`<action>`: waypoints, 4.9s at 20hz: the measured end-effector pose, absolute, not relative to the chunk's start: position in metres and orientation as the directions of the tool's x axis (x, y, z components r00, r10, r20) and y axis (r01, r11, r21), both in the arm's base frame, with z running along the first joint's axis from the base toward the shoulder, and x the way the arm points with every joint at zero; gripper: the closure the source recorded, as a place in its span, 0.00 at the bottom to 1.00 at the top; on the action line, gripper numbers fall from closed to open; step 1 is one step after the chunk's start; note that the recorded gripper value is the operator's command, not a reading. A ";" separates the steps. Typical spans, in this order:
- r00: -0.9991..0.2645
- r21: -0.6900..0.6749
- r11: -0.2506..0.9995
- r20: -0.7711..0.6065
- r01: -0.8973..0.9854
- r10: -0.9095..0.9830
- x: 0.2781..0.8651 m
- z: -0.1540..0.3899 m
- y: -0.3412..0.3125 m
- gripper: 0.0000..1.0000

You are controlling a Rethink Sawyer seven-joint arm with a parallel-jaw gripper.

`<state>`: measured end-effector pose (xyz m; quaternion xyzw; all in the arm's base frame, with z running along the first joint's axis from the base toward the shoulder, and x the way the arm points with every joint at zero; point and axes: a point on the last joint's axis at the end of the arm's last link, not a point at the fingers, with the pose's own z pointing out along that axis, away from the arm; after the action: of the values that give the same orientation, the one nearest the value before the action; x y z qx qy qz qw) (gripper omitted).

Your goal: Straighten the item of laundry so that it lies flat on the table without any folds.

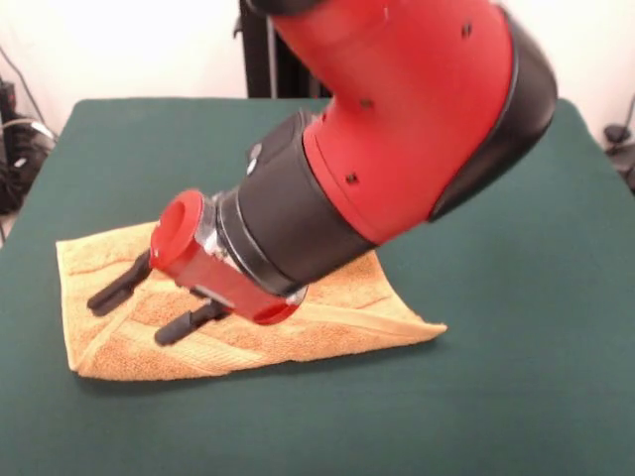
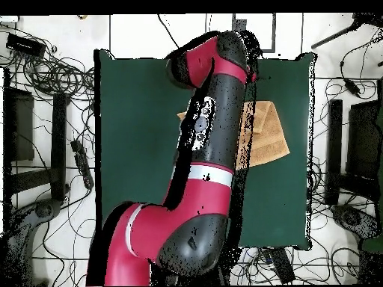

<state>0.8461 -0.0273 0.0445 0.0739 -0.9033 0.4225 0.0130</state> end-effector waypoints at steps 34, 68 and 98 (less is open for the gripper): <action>-0.952 -0.428 0.903 0.265 0.025 0.152 0.814 0.054 0.036 0.00; -0.878 -0.334 0.942 0.440 0.037 0.191 0.758 -0.059 0.033 0.00; -0.912 -0.533 0.843 0.376 -0.069 0.164 0.774 -0.047 -0.007 0.00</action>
<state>0.7745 -0.0070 -0.0472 -0.0253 -0.9371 0.2790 0.2084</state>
